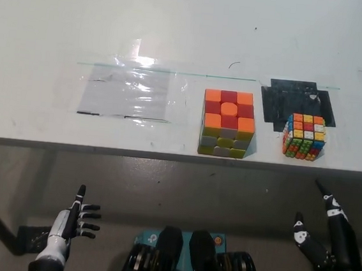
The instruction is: The robot uses its right hand to pick up the small cube kept on the middle on the desk and place it on the bigger cube kept next to it
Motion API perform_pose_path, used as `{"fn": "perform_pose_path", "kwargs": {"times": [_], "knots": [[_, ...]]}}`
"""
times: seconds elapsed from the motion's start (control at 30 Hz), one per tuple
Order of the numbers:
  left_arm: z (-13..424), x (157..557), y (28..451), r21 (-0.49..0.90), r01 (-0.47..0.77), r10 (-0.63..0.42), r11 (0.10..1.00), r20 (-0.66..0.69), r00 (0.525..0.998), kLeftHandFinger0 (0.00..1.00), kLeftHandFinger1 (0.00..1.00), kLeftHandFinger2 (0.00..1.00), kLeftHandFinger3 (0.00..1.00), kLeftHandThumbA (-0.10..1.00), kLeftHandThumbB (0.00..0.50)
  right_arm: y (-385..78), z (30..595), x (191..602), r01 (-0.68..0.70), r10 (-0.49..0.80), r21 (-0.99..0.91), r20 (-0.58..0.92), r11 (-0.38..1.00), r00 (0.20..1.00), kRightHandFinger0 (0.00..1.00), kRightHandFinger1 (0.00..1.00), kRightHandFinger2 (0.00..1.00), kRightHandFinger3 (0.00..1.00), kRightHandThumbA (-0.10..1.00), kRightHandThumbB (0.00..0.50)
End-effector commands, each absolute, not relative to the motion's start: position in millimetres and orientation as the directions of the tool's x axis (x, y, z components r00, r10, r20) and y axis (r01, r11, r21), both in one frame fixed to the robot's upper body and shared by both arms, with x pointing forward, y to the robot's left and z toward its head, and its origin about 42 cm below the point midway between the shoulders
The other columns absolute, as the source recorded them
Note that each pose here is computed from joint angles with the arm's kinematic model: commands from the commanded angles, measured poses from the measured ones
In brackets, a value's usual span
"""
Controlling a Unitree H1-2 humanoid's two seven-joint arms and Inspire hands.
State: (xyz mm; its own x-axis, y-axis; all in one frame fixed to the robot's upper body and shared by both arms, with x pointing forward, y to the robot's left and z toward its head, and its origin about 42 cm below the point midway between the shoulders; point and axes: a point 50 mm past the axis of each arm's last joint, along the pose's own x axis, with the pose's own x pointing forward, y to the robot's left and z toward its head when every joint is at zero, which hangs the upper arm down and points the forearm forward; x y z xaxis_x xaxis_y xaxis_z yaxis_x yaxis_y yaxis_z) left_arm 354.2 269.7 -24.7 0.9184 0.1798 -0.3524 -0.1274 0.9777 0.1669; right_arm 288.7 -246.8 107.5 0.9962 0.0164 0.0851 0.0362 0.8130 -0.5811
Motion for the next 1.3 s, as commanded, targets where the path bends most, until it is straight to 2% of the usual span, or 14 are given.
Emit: {"fn": "perform_pose_path", "kwargs": {"times": [0.0,0.17,0.2,0.4,0.53,0.6,0.77,0.8,0.83,0.9,0.93,1.0,1.07,1.27], "knots": [[-9,368,280,0.188,-0.154,0.202,0.97,-0.267,0.942,0.45,0.44,0.54,0.56,1.0,0.125,-246,130,280,0.01,0.08,-0.589,0.128,0.808,0.989,0.96,1.0,1.0,1.0,0.35,0.206],[-10,367,280,0.193,-0.153,0.201,0.969,-0.265,0.943,0.43,0.42,0.52,0.54,1.0,0.091,-247,150,269,0.005,0.098,-0.57,0.151,0.821,0.984,0.95,1.0,1.0,1.0,0.34,0.206],[-11,365,281,0.178,-0.168,0.212,0.97,-0.274,0.938,0.41,0.41,0.51,0.51,1.0,0.107,-246,159,265,0.006,0.11,-0.571,0.168,0.821,0.98,0.94,1.0,1.0,1.0,0.34,0.21],[-13,363,280,0.171,-0.17,0.213,0.97,-0.272,0.939,0.38,0.39,0.48,0.49,1.0,0.098,-242,182,260,0.019,0.146,-0.569,0.244,0.822,0.959,0.88,1.0,1.0,1.0,0.31,0.207],[-14,362,282,0.185,-0.172,0.22,0.967,-0.278,0.935,0.42,0.43,0.55,0.55,1.0,0.094,-240,227,264,0.035,0.206,-0.561,0.361,0.827,0.91,0.81,0.92,0.92,1.0,0.28,0.194],[-14,361,282,0.187,-0.177,0.224,0.966,-0.273,0.935,0.4,0.41,0.51,0.5,1.0,0.087,-241,235,265,0.044,0.215,-0.571,0.377,0.82,0.901,0.81,0.92,0.91,1.0,0.28,0.198],[-14,361,282,0.171,-0.172,0.214,0.97,-0.27,0.939,0.41,0.41,0.51,0.5,1.0,0.08,-249,264,281,0.137,0.229,-0.625,0.469,0.769,0.853,0.81,0.94,0.92,1.0,0.33,0.239],[-14,361,282,0.18,-0.169,0.214,0.969,-0.269,0.939,0.41,0.41,0.5,0.49,1.0,0.086,-251,267,286,0.146,0.234,-0.638,0.471,0.756,0.85,0.84,0.99,0.98,1.0,0.36,0.245],[-14,361,282,0.181,-0.17,0.215,0.969,-0.272,0.938,0.43,0.43,0.54,0.54,1.0,0.097,-252,270,289,0.153,0.236,-0.647,0.474,0.747,0.848,0.88,1.0,1.0,1.0,0.39,0.25],[-14,361,281,0.171,-0.169,0.211,0.971,-0.267,0.94,0.42,0.42,0.52,0.52,1.0,0.088,-256,276,301,0.165,0.257,-0.683,0.471,0.711,0.844,0.92,1.0,1.0,1.0,0.42,0.278],[-13,362,282,0.178,-0.167,0.21,0.97,-0.261,0.942,0.42,0.41,0.52,0.53,1.0,0.085,-257,278,306,0.157,0.274,-0.696,0.465,0.7,0.842,1.0,1.0,1.0,1.0,0.44,0.287],[-13,362,282,0.172,-0.176,0.218,0.969,-0.272,0.937,0.41,0.41,0.52,0.53,1.0,0.115,-260,278,314,0.138,0.286,-0.723,0.431,0.677,0.856,1.0,1.0,1.0,1.0,0.55,0.313],[-12,362,281,0.175,-0.176,0.219,0.969,-0.269,0.938,0.38,0.38,0.48,0.49,1.0,0.112,-262,278,322,0.132,0.288,-0.731,0.42,0.67,0.861,1.0,1.0,1.0,1.0,0.6,0.341],[-10,366,280,0.183,-0.169,0.213,0.968,-0.259,0.942,0.37,0.39,0.49,0.48,1.0,0.128,-262,278,346,0.141,0.29,-0.757,0.406,0.638,0.866,1.0,1.0,1.0,1.0,0.65,0.377]]}}
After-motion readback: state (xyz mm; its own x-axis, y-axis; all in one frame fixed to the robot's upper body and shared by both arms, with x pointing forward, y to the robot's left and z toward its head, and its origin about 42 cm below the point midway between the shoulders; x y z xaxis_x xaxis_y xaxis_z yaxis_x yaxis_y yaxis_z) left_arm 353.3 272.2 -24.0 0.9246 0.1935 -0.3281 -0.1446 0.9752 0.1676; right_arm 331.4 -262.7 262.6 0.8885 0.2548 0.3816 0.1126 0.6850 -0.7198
